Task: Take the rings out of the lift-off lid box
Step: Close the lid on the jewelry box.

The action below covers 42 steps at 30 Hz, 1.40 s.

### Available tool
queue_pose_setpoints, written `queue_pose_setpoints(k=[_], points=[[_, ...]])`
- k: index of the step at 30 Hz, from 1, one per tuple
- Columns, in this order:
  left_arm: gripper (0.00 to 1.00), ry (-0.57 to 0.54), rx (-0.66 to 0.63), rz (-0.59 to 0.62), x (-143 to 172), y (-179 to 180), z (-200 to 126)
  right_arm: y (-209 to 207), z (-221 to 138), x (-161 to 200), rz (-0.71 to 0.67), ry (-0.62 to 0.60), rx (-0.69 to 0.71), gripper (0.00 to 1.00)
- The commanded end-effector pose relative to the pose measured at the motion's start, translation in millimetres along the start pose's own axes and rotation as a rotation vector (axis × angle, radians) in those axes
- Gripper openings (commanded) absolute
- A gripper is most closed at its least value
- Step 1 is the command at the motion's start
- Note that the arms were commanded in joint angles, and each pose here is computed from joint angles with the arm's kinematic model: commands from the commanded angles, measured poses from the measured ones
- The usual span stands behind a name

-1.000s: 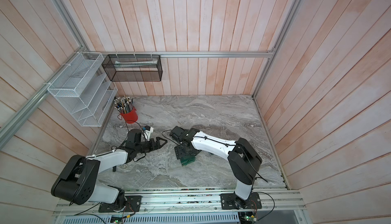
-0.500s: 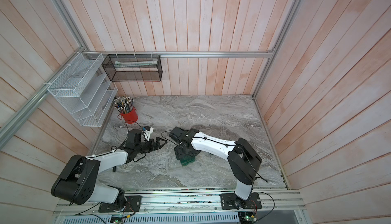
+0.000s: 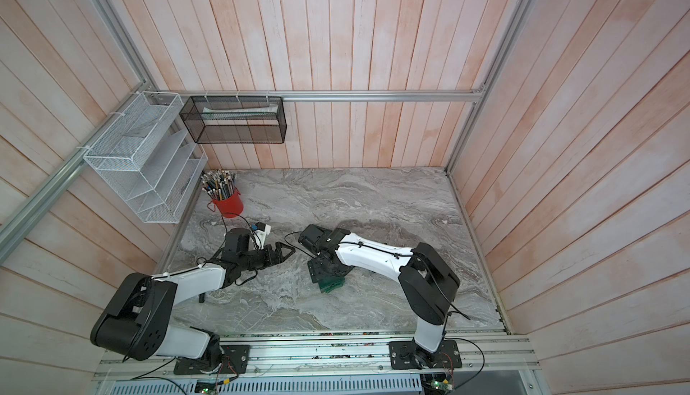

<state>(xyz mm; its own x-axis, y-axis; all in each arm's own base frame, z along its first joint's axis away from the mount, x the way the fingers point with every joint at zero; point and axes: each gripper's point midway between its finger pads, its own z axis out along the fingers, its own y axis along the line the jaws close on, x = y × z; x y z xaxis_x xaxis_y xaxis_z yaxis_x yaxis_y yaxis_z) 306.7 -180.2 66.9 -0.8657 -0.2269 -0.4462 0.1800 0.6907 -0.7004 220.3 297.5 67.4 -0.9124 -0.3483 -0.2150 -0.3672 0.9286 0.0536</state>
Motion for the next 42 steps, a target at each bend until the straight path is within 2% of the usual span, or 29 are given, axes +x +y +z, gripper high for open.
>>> queue_pose_setpoints(k=[1, 22, 42], points=[[1.0, 0.003, -0.001, 0.013, 2, 4, 1, -1, 10, 7, -0.018, 0.028, 0.015, 0.78], [1.0, 0.004, 0.006, 0.01, 2, 5, 3, -4, -2, 0, -0.02, 0.011, 0.061, 0.81], [1.0, 0.005, 0.003, 0.009, 5, 6, 2, 9, -7, -2, 0.004, 0.002, -0.016, 0.81]])
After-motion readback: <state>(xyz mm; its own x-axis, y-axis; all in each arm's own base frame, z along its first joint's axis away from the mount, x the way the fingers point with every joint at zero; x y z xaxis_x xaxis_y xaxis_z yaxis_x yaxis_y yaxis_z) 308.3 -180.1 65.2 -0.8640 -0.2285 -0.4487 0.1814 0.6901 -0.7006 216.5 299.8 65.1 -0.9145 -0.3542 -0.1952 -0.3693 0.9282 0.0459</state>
